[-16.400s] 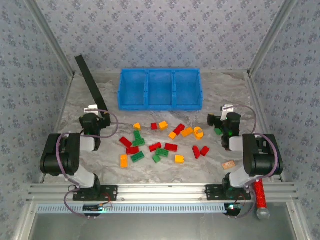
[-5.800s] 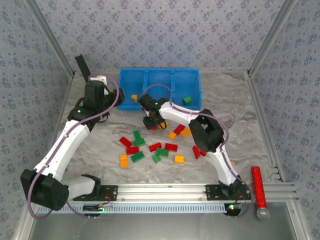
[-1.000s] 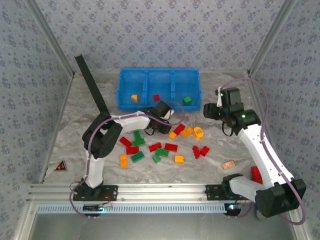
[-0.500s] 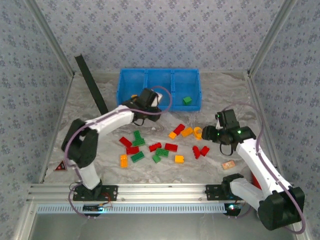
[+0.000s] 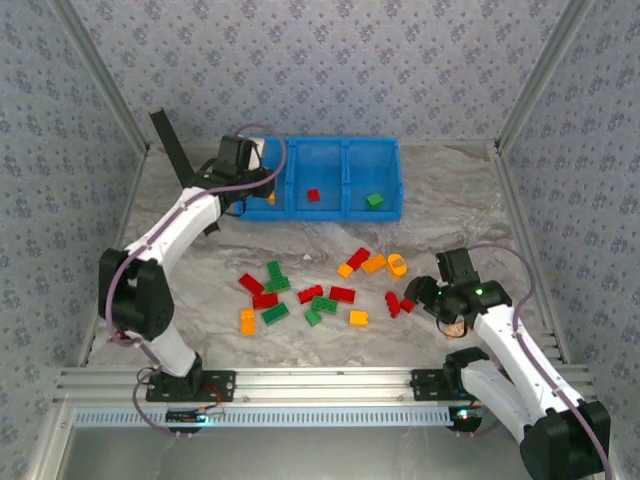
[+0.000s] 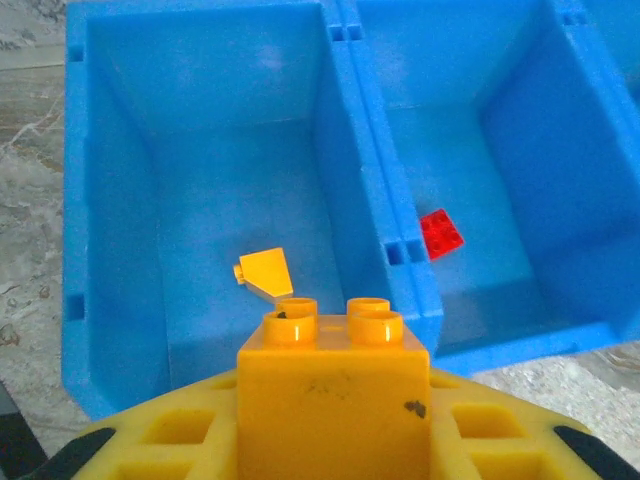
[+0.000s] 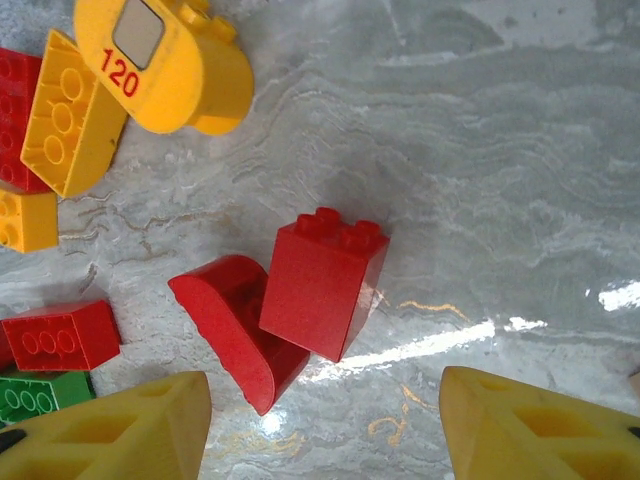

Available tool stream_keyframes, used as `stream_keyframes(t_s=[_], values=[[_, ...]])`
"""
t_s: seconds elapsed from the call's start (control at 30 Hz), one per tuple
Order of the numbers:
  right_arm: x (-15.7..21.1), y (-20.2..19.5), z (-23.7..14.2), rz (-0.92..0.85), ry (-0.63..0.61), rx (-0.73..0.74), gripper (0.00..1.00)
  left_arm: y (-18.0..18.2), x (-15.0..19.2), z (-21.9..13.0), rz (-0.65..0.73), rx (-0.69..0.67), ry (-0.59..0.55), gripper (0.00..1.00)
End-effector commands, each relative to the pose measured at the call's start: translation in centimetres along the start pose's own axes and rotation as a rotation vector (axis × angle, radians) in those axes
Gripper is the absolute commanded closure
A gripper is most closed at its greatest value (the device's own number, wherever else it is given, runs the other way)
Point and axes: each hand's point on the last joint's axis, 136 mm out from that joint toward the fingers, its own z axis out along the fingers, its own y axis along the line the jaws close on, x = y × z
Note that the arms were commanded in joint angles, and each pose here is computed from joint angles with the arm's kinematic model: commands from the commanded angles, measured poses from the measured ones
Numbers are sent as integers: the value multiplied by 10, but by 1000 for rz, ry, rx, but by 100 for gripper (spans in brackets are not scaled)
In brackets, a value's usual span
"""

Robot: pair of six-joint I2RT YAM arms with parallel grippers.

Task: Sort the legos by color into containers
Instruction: Place the lego in the container, then pick up the lego from the bottom-right of the table.

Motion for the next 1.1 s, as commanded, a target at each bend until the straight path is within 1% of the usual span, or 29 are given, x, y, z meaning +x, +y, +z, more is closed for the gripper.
stream_keyframes(t_s=[0.0, 0.2, 0.4, 0.57, 0.73, 0.83, 0.9, 0.97, 1.07], values=[[7, -3, 4, 64, 22, 2, 36, 4, -4, 23, -27, 15, 38, 76], [6, -4, 9, 85, 22, 5, 35, 19, -8, 69, -60, -11, 88, 76], [5, -6, 18, 89, 28, 21, 34, 26, 5, 107, -64, -29, 157, 76], [-4, 4, 25, 53, 31, 10, 33, 33, 17, 129, -71, -48, 202, 76], [-13, 9, 28, 28, 22, 20, 32, 35, 26, 140, -70, -52, 235, 74], [-11, 8, 35, 22, 51, 30, 32, 35, 30, 142, -73, -55, 249, 69], [-8, 5, 39, 17, 69, 50, 32, 36, 31, 143, -77, -58, 255, 63], [-13, 6, 43, 9, 53, 48, 32, 36, 33, 144, -80, -60, 261, 55], [-14, 4, 46, 3, 52, 59, 32, 37, 32, 142, -76, -65, 260, 48]])
